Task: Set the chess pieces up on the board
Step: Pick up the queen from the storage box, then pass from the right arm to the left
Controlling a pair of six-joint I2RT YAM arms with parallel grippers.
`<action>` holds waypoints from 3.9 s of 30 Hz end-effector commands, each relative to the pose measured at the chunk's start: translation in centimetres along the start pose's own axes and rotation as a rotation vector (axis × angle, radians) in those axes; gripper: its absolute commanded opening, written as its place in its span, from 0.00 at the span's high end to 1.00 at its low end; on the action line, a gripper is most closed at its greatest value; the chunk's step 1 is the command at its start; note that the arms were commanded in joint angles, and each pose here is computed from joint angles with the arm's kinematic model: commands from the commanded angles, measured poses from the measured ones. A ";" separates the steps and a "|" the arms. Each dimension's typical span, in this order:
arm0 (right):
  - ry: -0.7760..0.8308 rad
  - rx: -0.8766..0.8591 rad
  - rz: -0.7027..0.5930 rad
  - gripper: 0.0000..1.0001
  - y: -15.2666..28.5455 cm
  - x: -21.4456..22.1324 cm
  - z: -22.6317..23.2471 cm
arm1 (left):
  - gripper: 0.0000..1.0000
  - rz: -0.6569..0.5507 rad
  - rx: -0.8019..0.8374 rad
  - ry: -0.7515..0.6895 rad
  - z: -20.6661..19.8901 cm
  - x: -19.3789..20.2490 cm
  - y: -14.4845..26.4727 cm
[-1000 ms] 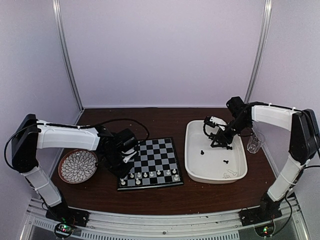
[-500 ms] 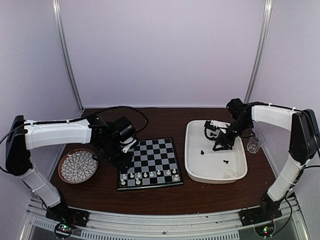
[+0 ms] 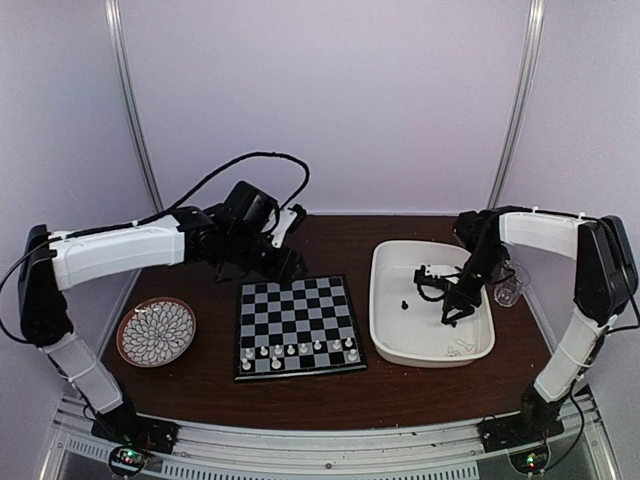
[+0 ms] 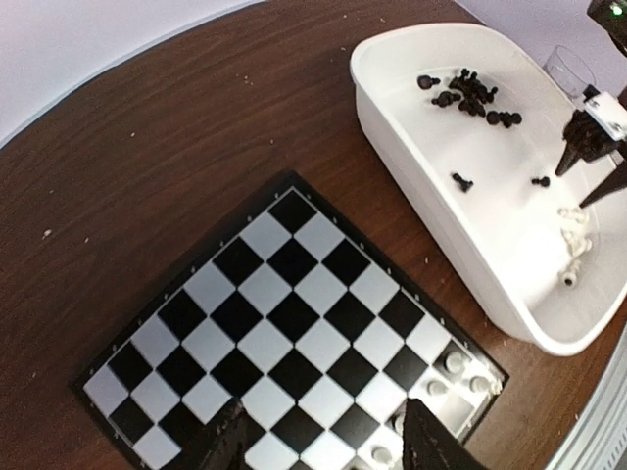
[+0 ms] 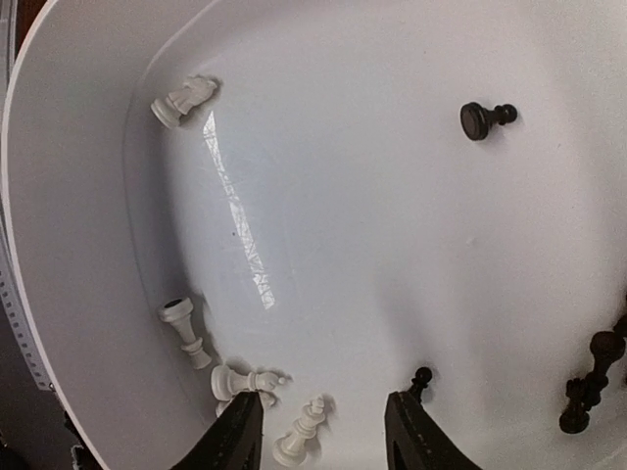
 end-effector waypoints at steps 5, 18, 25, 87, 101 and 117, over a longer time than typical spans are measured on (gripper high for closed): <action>0.093 -0.100 0.063 0.56 -0.9 -1.0 1.2 | 0.47 -0.128 0.122 0.077 -0.5 -6.5 -3.5; 0.066 0.047 0.319 0.58 0.1 1.0 1.1 | 0.46 0.008 -0.056 -0.035 0.5 -11.9 0.2; -0.105 0.062 0.417 0.57 1.4 3.7 1.7 | 0.46 0.009 -0.060 -0.031 1.6 -12.2 0.3; 0.040 -0.029 -0.342 0.87 8.9 -7.7 7.5 | 0.55 0.051 0.751 0.215 -16.4 -6.2 -4.4; 0.091 -0.046 -0.383 0.87 9.0 -8.9 9.5 | 0.57 0.091 0.882 0.244 -19.5 -6.3 -6.1; 0.120 -0.063 -0.390 0.87 9.2 -9.2 10.4 | 0.84 0.098 0.923 0.238 -20.0 -6.3 -6.7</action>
Point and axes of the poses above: each gripper's point midway between its finger pads, its own y axis back along the fingers, its own z axis along the line the jaws close on, x = y × z, the point moved 5 cm from there along y, back along the fingers, and after that the axes turned 3 degrees about y, right-handed, at the moved point
